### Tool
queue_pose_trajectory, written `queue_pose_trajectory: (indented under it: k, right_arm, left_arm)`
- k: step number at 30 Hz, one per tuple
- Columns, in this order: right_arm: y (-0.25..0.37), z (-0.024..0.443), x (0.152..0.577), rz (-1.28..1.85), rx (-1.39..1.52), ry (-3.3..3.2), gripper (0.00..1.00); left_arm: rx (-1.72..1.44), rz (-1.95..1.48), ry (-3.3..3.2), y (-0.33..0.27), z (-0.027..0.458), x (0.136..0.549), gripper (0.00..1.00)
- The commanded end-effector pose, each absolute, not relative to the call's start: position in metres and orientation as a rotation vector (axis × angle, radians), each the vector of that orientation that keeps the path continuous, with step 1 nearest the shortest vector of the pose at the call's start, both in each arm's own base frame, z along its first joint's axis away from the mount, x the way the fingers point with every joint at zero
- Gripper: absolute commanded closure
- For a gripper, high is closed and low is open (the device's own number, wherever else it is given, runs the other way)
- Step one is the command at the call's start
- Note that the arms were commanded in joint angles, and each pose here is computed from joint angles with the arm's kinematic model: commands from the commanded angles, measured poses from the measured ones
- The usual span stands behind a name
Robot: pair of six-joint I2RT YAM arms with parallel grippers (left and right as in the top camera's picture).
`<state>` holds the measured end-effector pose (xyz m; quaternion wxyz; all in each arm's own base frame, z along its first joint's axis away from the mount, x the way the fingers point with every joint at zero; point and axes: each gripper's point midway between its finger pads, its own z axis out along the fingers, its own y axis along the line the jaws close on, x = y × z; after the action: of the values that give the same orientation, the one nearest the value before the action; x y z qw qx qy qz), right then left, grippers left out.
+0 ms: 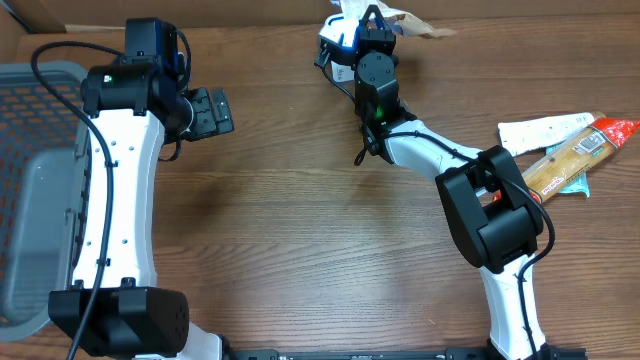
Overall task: Scan the item barcode
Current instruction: 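Hold the grain bag up in front of the white scanner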
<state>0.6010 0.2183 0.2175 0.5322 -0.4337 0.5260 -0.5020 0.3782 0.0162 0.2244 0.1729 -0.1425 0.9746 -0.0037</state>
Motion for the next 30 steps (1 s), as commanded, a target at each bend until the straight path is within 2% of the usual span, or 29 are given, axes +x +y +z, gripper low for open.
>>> queue_pose_trajectory:
  k: [1, 23, 30]
  right_arm:
    - [0.216, 0.216, 0.607, -1.205, -1.028, 1.244, 0.96]
    - [0.218, 0.212, 0.607, -1.210, -1.037, 1.251, 0.96]
    - [0.226, 0.223, 0.600, -1.208, -1.021, 1.246, 0.96]
  left_arm:
    - [-0.417, -0.024, 2.766, 0.014, 0.223, 0.380, 0.01]
    - [-0.417, -0.025, 2.766, 0.014, 0.223, 0.380, 0.00]
    - [-0.417, -0.025, 2.766, 0.014, 0.223, 0.380, 0.01]
